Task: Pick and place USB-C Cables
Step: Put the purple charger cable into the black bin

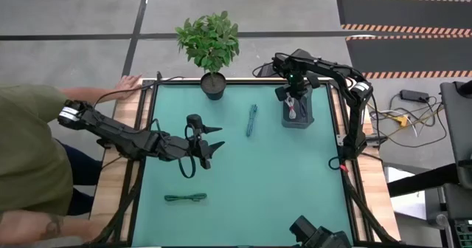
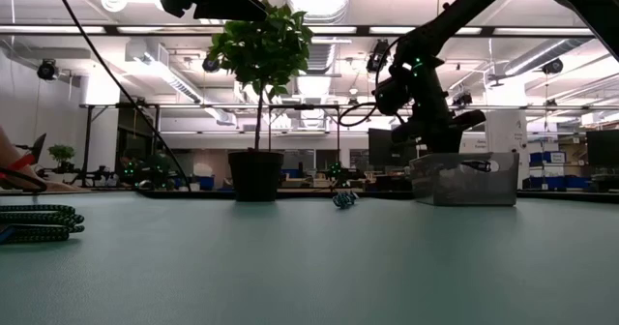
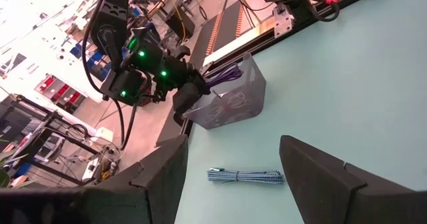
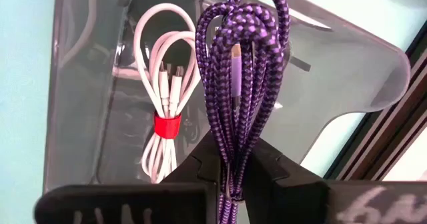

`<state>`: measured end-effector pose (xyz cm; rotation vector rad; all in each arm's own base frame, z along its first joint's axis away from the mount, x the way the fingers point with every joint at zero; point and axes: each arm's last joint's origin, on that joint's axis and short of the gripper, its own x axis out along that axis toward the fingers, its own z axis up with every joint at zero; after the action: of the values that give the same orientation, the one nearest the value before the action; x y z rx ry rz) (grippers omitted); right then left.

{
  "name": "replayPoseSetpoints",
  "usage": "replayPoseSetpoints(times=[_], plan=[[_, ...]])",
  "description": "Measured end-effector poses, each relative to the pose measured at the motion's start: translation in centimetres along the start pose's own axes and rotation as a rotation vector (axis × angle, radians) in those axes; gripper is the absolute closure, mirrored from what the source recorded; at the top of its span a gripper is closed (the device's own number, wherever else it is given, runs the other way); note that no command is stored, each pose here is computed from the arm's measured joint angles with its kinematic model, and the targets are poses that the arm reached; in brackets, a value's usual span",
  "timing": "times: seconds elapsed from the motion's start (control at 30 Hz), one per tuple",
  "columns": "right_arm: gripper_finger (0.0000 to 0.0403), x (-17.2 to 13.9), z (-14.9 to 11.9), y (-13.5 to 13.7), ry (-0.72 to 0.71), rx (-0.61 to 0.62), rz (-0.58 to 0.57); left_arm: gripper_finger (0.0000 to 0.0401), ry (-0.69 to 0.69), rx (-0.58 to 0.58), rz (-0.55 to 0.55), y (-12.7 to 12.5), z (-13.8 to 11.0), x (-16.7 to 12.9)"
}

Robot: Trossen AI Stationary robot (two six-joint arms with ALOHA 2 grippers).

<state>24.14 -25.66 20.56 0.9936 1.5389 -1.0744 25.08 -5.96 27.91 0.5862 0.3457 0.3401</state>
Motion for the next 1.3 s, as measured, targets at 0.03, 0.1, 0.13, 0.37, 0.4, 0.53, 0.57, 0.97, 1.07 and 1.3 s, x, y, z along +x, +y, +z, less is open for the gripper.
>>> replayPoseSetpoints(times=[0.03, 0.1, 0.13, 0.37, 0.4, 0.53, 0.57, 0.97, 1.07, 1.3], plan=[[0.0380, 0.0, 0.0, 0.0, 0.000, -0.007, 0.000, 0.0180, 0.000, 0.000, 0.000, 0.0, 0.0, 0.0], [0.0380, 0.1, 0.1, 0.0, -0.006, -0.014, 0.004, 0.0180, 0.000, 0.001, 0.000, 0.0, 0.0, 0.0], [0.0380, 0.2, 0.1, 0.1, -0.008, -0.014, 0.008, 0.0180, 0.000, 0.000, 0.000, 0.0, 0.0, 0.0], [0.0380, 0.2, 0.0, 0.2, 0.004, -0.071, 0.036, 0.0180, 0.000, 0.001, 0.000, 0.0, 0.0, 0.0], [0.0380, 0.2, 0.1, 0.2, 0.003, -0.076, 0.037, 0.0180, 0.000, 0.001, 0.000, 0.0, 0.0, 0.0], [0.0380, 0.3, 0.2, 0.2, -0.008, -0.077, 0.042, 0.0180, 0.000, 0.001, 0.000, 0.0, 0.0, 0.0], [0.0380, 0.4, 0.2, 0.2, -0.010, -0.077, 0.043, 0.0180, 0.000, 0.001, 0.000, 0.0, 0.0, 0.0], [0.0380, 1.8, 0.1, 0.4, -0.017, -0.077, 0.046, 0.0180, 0.000, 0.002, 0.000, 0.0, 0.0, 0.0], [0.0380, 2.2, 0.0, 0.3, -0.007, -0.077, 0.041, 0.0180, 0.000, 0.002, 0.000, 0.0, 0.0, 0.0], [0.0370, 2.3, 0.3, 0.4, -0.042, -0.039, 0.030, 0.0180, 0.001, 0.002, 0.000, 0.0, 0.0, 0.0]])
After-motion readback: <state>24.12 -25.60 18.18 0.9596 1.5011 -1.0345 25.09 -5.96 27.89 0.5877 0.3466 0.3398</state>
